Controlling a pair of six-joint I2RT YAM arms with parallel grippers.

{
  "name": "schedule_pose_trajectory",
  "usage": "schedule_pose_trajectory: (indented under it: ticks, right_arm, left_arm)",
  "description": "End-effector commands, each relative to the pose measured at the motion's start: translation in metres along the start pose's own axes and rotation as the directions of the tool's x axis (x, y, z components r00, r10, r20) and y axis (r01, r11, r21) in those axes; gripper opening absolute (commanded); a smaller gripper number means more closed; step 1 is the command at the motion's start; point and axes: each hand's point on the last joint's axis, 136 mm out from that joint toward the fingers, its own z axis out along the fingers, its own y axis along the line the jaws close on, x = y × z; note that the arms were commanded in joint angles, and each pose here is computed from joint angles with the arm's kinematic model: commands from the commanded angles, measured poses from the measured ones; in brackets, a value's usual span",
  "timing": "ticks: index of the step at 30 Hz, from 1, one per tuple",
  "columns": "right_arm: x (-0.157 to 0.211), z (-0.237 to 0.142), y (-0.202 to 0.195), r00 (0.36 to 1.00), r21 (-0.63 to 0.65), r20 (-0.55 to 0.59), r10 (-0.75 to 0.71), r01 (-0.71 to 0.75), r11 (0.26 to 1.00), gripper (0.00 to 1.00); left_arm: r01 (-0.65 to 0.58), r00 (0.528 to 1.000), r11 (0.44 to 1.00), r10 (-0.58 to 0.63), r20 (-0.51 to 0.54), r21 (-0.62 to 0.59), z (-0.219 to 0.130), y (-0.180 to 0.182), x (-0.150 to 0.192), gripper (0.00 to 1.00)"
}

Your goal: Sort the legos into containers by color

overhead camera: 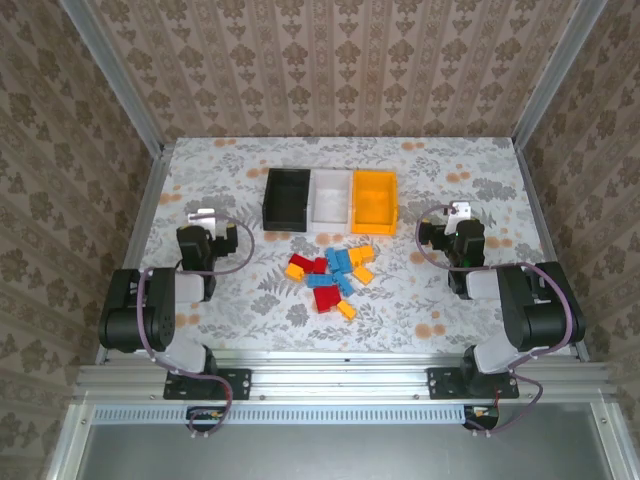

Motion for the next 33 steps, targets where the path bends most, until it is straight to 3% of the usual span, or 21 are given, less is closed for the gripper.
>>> schedule_pose_trajectory:
  ticks: [1,33]
  right_arm:
    - [-0.0055,-0.0002,0.0006,1.0,-0.009,0.009,0.001,-0.001,1.0,1.0]
    - [-0.0056,-0.0002,0.0003,1.0,-0.01,0.01,0.004,-0.004,1.0,1.0]
  left_arm:
    - [0.006,1.0,1.0,-0.006,0.026,0.012,0.0016,-0.0006,-0.0102,1.0]
    - [0.0,1.0,1.0,0.0,0.028,0.016,0.0012,-0.0024,-0.0104,1.0]
